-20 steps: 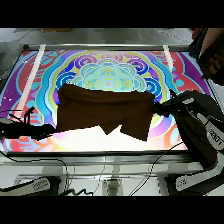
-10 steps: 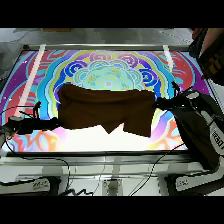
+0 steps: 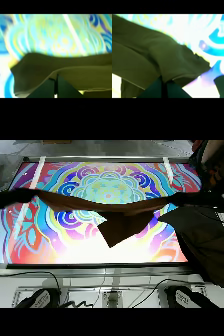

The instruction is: Fold the clothes and pants, and hang the long-sleeved shirts on hangers.

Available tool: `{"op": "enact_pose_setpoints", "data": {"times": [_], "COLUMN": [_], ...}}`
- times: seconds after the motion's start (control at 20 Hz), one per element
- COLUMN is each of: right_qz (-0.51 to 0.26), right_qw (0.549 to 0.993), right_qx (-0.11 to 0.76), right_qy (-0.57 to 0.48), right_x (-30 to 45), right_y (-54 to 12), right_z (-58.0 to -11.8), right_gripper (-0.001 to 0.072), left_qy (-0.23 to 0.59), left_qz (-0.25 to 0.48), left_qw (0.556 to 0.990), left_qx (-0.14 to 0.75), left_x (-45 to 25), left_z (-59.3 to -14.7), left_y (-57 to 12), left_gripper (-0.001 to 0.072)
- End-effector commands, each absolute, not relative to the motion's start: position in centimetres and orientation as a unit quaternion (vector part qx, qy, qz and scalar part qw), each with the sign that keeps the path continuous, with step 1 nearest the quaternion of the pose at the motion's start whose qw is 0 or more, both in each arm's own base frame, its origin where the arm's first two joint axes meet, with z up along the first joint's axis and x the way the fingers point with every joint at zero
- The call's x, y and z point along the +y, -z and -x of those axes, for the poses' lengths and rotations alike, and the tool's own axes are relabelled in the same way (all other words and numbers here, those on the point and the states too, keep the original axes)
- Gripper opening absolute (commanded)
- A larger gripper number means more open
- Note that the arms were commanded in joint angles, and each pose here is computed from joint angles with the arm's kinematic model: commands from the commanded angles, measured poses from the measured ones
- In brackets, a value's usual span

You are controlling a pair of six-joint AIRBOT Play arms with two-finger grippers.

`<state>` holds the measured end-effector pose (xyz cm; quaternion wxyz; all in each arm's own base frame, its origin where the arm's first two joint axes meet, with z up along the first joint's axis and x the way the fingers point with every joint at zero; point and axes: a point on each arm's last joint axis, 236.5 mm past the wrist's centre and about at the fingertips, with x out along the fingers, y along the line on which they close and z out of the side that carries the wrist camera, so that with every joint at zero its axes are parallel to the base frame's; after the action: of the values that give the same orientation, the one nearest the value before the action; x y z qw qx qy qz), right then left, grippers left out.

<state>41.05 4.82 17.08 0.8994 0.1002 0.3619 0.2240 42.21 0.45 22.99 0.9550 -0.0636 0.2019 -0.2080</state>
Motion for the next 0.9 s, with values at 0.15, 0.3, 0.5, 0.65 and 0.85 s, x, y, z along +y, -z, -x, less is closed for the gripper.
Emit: {"op": "enact_pose_setpoints", "data": {"times": [0.15,0.3,0.5,0.65,0.85], "right_qz": [0.020,0.037,0.046,0.004,-0.094], "right_qw": [0.974,0.981,0.977,0.982,0.967], "right_qx": [0.088,-0.025,-0.115,-0.067,0.133], "right_qy": [-0.207,-0.189,-0.172,-0.175,-0.196], "right_x": [7.5,8.6,9.0,8.1,6.5], "right_y": [-39.9,-47.0,-52.3,-50.5,-40.0], "right_z": [-29.0,-22.8,-18.3,-22.1,-33.3], "right_gripper": [0.0012,0.0011,0.0011,0.0011,0.0012], "left_qy": [0.002,-0.078,-0.101,-0.114,0.010], "left_qz": [-0.061,-0.108,-0.141,-0.170,-0.131], "left_qw": [0.984,0.957,0.945,0.953,0.991], "left_qx": [-0.167,-0.257,-0.277,-0.224,0.001], "left_x": [3.0,3.8,3.3,5.1,5.6], "left_z": [-29.8,-23.5,-20.8,-24.4,-36.9], "left_y": [-48.9,-53.8,-55.0,-52.7,-39.1], "left_gripper": [0.0012,0.0012,0.0011,0.0011,0.0011]}}
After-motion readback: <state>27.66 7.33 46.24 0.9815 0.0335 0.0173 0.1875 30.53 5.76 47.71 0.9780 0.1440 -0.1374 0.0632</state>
